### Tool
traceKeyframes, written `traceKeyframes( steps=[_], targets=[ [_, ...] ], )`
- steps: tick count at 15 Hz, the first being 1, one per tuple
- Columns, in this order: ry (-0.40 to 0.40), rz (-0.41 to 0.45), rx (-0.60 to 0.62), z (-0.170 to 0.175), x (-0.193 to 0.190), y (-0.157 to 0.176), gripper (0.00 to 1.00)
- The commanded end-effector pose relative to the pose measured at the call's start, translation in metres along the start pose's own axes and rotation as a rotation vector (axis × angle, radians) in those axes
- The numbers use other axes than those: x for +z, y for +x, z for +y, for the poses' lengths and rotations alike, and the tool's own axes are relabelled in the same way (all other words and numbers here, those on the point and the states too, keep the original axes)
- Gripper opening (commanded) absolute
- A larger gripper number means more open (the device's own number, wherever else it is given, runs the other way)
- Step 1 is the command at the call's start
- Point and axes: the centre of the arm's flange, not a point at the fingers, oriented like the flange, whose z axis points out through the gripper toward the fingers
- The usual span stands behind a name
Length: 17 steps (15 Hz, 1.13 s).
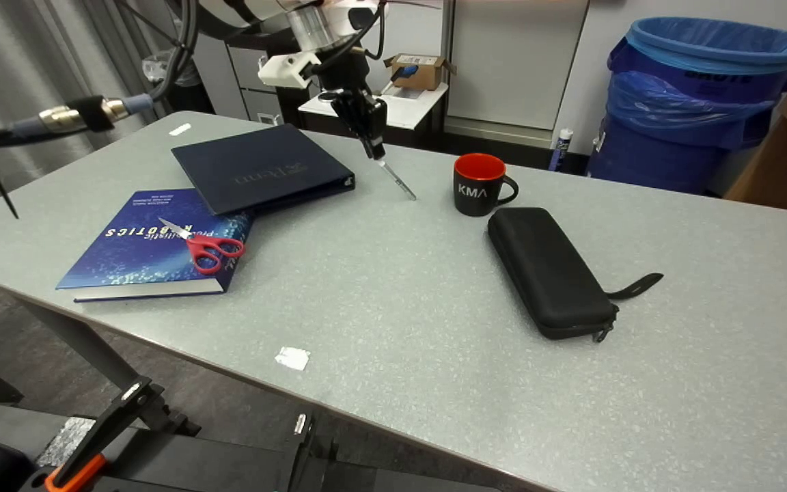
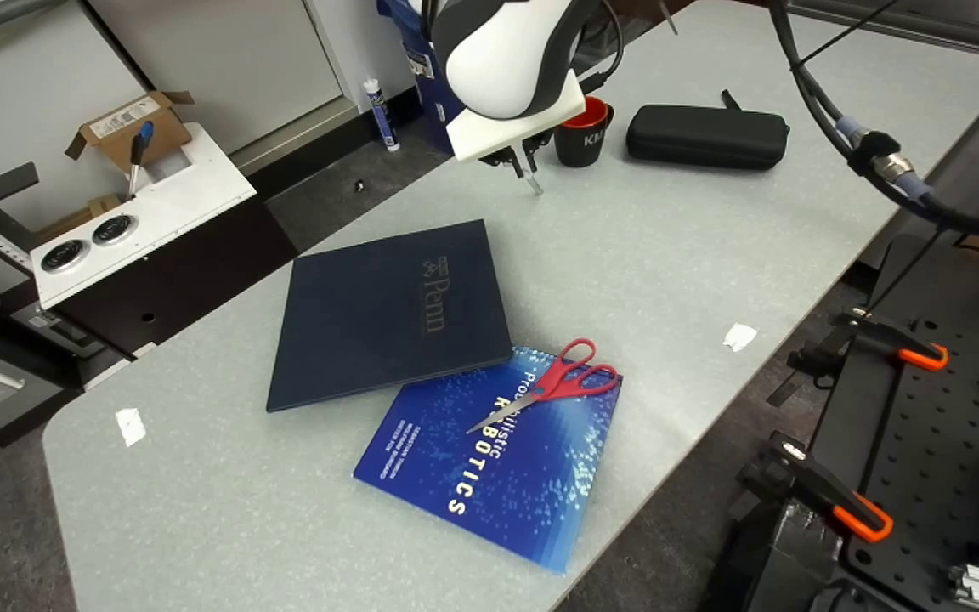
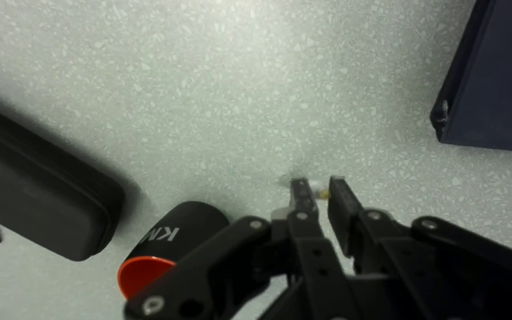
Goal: Get the pen in the black mug and put it on the table
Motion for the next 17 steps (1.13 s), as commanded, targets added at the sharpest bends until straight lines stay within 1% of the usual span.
traceKeyframes(
  steps=[1,3,7,8,13,14,17],
  targets=[
    [0.016,-0.032,-0.010,-0.005,-0.001,0.012,0.51],
    [0.022,-0.032,-0.015,-0.004,-0.003,0.014,0.65],
    [0.034,-0.030,-0.010,-0.004,-0.009,0.019,0.95],
    [0.036,-0.029,-0.008,-0.004,-0.010,0.020,1.00],
    [0.022,-0.016,0.013,-0.006,-0.020,0.029,1.00],
    [0.028,0.010,-0.003,-0.004,-0.014,0.018,1.00],
    [0.018,0.007,0.000,-0.003,-0.017,0.021,1.00]
  ],
)
